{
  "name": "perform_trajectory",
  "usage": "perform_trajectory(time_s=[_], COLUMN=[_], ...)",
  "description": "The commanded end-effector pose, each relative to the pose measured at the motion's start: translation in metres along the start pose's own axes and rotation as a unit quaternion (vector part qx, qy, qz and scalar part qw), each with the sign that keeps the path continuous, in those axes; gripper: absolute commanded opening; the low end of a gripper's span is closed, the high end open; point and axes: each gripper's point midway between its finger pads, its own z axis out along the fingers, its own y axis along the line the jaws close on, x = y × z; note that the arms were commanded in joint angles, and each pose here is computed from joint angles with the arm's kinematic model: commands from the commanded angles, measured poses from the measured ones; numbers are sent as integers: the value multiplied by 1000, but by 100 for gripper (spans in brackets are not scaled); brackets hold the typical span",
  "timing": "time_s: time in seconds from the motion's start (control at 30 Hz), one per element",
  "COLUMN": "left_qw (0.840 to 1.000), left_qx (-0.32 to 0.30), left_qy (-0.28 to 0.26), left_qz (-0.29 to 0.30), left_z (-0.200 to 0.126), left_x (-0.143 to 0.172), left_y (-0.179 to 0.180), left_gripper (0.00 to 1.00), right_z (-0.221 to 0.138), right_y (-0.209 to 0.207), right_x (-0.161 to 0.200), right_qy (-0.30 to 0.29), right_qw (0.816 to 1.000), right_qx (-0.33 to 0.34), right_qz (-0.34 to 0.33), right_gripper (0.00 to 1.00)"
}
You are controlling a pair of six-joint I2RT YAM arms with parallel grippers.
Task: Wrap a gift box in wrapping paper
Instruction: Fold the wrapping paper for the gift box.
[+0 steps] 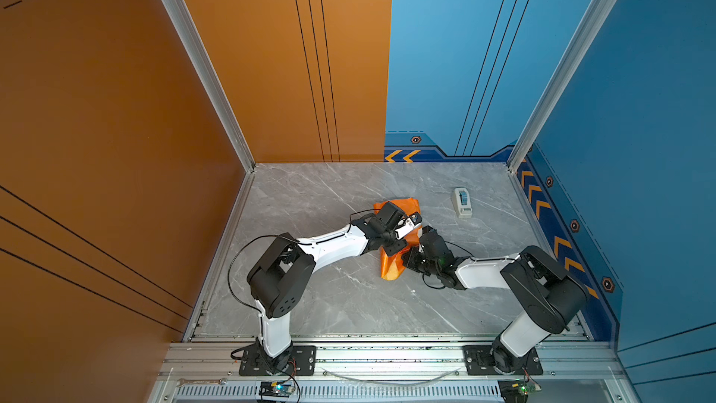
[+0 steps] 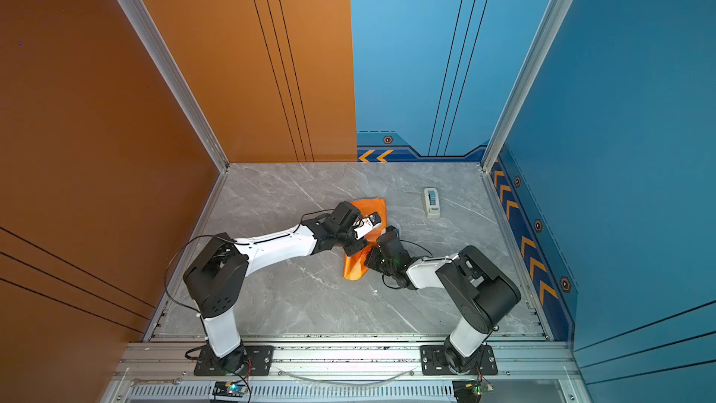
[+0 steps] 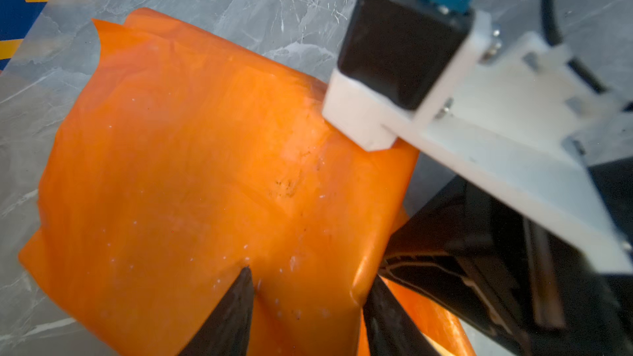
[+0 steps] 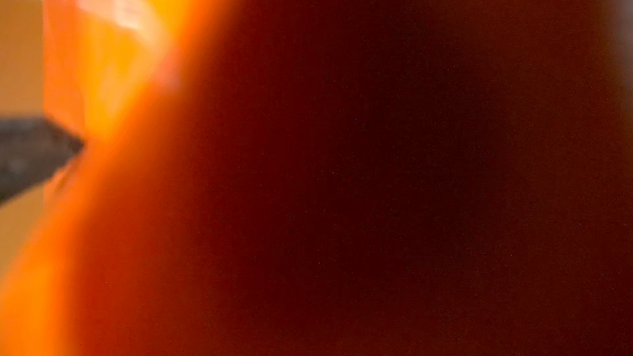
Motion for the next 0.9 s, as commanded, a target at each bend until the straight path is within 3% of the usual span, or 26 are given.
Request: perform_trajectory(time_s=[0.0,0.4,0.67,0.87], left_qw=[999,999,999,999], left_qx=[33,32,33,34], left_qy=[33,33,32,30], left_qz=[-12,-16,-18,-21], left_z=[11,11,12,11], left_x=[24,24,24,23], left_y=[-15,-14,-13,-13], left_gripper=[51,51,51,51], right_z=[-6,-14,-31,-48], right_y=[-39,-46,-37,-9], right_x=[50,105,111,88], right_qy=[74,142,154,127], right_qw=[996,989,988,992], right_qx=[58,41,26,-22], right_qz=[-2,23,18,12], right_gripper=[3,2,3,10])
